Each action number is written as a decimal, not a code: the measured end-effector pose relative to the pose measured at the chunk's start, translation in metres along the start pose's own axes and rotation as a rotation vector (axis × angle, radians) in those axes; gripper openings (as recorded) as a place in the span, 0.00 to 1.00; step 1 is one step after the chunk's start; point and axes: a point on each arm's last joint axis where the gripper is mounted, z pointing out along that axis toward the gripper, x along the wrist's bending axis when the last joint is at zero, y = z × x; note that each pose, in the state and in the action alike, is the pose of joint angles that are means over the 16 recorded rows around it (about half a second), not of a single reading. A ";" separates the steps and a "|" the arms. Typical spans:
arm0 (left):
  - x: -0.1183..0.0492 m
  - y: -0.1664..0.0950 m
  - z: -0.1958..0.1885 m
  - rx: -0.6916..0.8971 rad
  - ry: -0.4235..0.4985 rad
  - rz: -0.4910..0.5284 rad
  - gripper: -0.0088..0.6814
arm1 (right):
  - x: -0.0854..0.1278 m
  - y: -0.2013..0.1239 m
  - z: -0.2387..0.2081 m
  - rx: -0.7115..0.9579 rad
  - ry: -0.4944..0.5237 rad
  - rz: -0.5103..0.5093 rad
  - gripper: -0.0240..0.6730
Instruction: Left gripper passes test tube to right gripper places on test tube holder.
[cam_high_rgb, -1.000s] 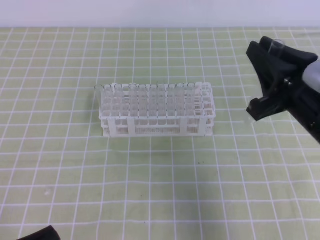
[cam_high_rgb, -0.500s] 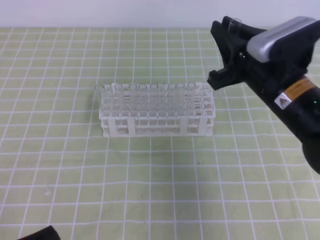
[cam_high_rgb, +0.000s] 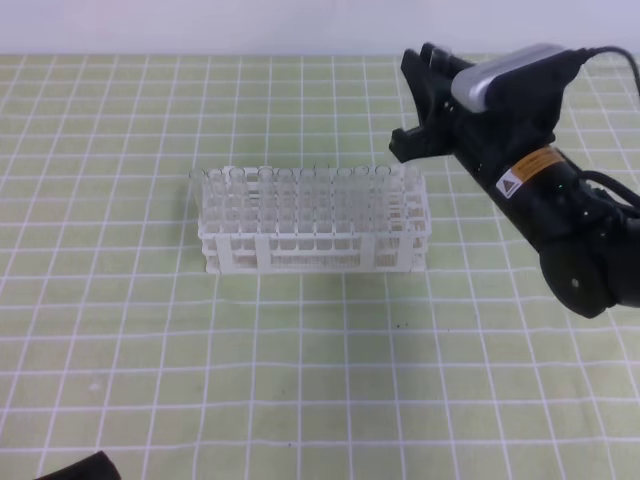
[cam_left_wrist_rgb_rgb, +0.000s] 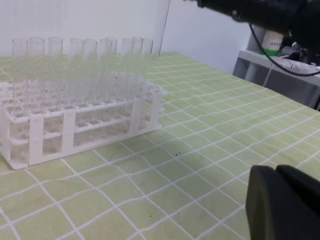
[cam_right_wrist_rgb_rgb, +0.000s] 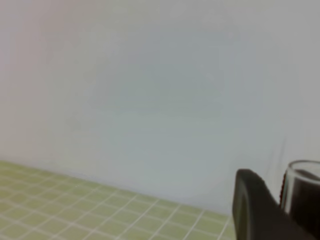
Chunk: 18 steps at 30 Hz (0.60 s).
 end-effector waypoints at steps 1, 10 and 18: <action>0.000 0.000 0.000 0.000 0.000 0.000 0.01 | -0.001 -0.003 0.001 0.005 0.000 0.005 0.05; 0.000 0.000 0.000 0.000 0.000 0.000 0.01 | -0.002 -0.026 0.006 0.059 0.016 0.024 0.05; 0.000 0.002 0.000 -0.004 0.000 -0.001 0.01 | -0.002 -0.037 0.007 0.086 0.021 0.029 0.05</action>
